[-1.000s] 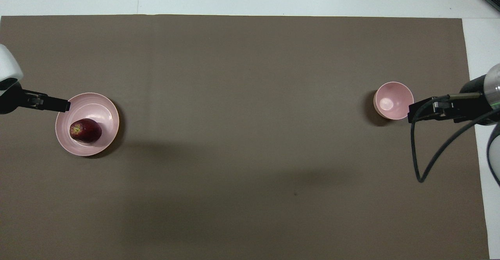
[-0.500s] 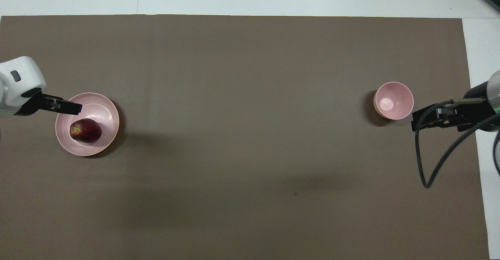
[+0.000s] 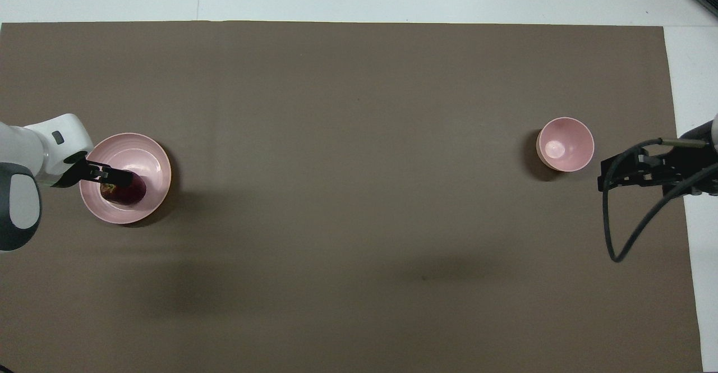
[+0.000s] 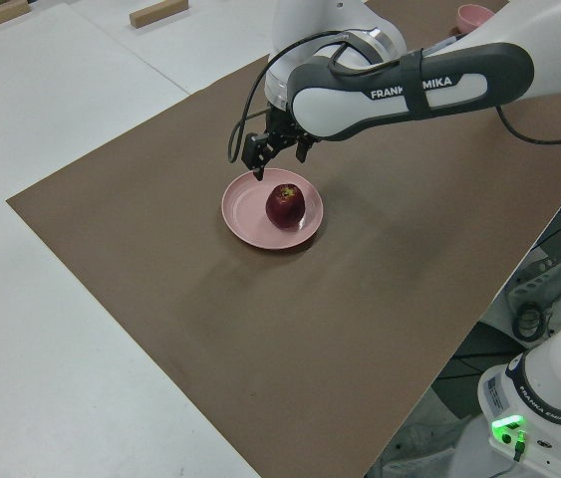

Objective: Move apple from plate to bowl
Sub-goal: 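Reach the left gripper down over the plate and grasp the red apple, then lift the apple with the left gripper while the right gripper approaches it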

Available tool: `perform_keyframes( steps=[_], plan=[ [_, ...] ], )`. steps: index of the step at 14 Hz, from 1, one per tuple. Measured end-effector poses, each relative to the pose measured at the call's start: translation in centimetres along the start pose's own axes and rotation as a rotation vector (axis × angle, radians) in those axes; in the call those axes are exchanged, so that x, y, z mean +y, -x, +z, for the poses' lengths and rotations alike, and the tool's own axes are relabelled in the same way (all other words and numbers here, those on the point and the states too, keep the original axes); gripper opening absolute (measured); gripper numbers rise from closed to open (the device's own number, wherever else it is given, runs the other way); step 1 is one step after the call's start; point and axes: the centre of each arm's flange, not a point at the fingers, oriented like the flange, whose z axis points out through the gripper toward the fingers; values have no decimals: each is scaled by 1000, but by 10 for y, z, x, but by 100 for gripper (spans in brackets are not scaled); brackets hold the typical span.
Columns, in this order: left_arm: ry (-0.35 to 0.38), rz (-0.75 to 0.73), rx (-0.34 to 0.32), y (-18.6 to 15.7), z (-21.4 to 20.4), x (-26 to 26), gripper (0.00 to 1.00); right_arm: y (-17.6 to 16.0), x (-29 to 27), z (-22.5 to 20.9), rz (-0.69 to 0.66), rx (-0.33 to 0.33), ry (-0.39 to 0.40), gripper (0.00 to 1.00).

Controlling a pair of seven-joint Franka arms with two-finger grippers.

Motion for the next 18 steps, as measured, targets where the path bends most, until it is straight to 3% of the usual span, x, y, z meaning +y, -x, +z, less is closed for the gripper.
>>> perform_keyframes(
  steps=[4,8,10,15,18],
  plan=[
    [-3,-22,32,13,27,0,100,4,-11,2,159,-26,-69,100],
    [7,-45,13,27,45,-4,98,8,-23,25,328,-124,-147,100],
    [4,-45,22,26,42,-4,78,9,-31,38,406,-182,-192,100],
    [-15,-44,66,20,35,-6,77,2,-49,70,606,-296,-292,100],
    [-28,-31,113,4,9,-5,77,-5,-66,108,712,-363,-357,100]
  ],
)
